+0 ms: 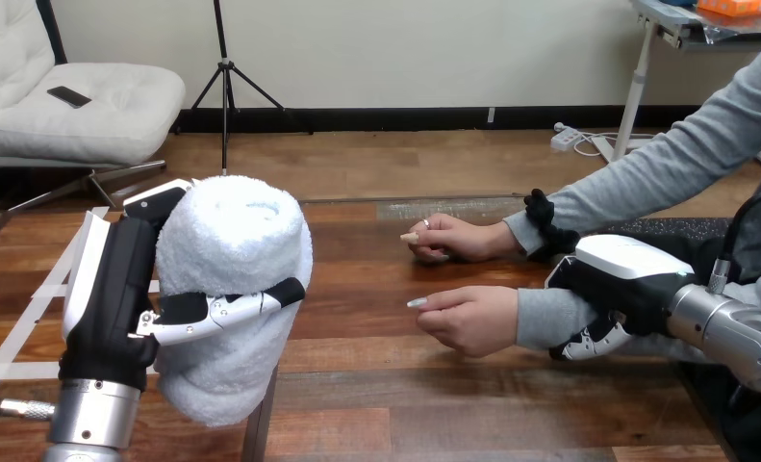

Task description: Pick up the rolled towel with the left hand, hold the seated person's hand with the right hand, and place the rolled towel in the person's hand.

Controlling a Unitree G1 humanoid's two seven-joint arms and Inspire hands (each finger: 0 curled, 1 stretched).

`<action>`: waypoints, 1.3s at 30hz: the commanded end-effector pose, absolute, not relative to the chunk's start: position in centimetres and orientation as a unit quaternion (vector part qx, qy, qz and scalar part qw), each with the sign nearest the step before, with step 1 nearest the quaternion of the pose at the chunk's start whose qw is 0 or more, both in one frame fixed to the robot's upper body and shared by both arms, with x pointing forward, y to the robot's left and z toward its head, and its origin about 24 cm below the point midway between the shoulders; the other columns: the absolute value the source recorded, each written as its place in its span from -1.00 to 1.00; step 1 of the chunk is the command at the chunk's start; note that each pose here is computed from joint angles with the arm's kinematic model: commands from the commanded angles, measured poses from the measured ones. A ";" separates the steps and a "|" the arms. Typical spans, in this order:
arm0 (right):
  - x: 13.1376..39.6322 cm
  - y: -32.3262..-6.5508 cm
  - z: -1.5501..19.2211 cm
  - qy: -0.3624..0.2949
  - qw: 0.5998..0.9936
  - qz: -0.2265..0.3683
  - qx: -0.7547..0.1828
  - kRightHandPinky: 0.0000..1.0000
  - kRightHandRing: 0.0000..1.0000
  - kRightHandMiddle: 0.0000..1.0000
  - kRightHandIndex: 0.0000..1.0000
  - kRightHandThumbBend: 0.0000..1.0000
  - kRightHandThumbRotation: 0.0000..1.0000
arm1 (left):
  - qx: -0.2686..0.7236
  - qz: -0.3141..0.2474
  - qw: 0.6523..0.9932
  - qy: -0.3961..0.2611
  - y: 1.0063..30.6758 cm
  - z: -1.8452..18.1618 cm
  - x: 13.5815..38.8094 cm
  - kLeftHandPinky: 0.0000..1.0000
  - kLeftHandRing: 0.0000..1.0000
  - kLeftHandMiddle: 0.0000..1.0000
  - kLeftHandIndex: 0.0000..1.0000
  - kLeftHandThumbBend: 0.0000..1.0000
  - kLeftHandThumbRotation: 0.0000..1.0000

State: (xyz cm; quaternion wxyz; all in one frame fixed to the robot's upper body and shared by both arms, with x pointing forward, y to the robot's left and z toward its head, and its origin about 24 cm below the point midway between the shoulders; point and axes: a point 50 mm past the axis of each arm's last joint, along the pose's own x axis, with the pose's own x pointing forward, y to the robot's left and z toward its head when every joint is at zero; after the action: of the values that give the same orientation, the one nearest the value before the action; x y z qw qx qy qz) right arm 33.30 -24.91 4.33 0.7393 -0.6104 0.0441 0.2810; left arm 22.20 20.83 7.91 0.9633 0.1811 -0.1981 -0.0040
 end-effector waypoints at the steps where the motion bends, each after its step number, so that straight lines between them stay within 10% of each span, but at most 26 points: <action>1: 34.7 -24.1 6.7 -0.006 0.763 0.252 -0.596 -0.53 -0.43 -0.32 -0.29 -0.07 -0.83 | 0.167 0.001 0.949 -0.266 20.3 10.3 22.6 -0.33 -0.27 -0.19 -0.16 0.32 -1.00; 39: 35.1 -24.2 8.5 -0.041 0.796 0.236 -0.556 -0.66 -0.57 -0.44 -0.42 -0.10 -0.77 | 0.126 0.024 0.948 -0.290 20.2 10.2 24.5 -0.38 -0.30 -0.19 -0.17 0.36 -1.00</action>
State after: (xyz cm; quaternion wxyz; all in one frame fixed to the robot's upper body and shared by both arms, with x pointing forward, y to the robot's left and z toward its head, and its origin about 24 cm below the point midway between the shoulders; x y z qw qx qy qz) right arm 33.56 -25.11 5.39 0.7776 -0.5728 0.0211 0.2585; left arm 22.59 20.51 7.73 0.9632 0.1583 -0.2170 0.0039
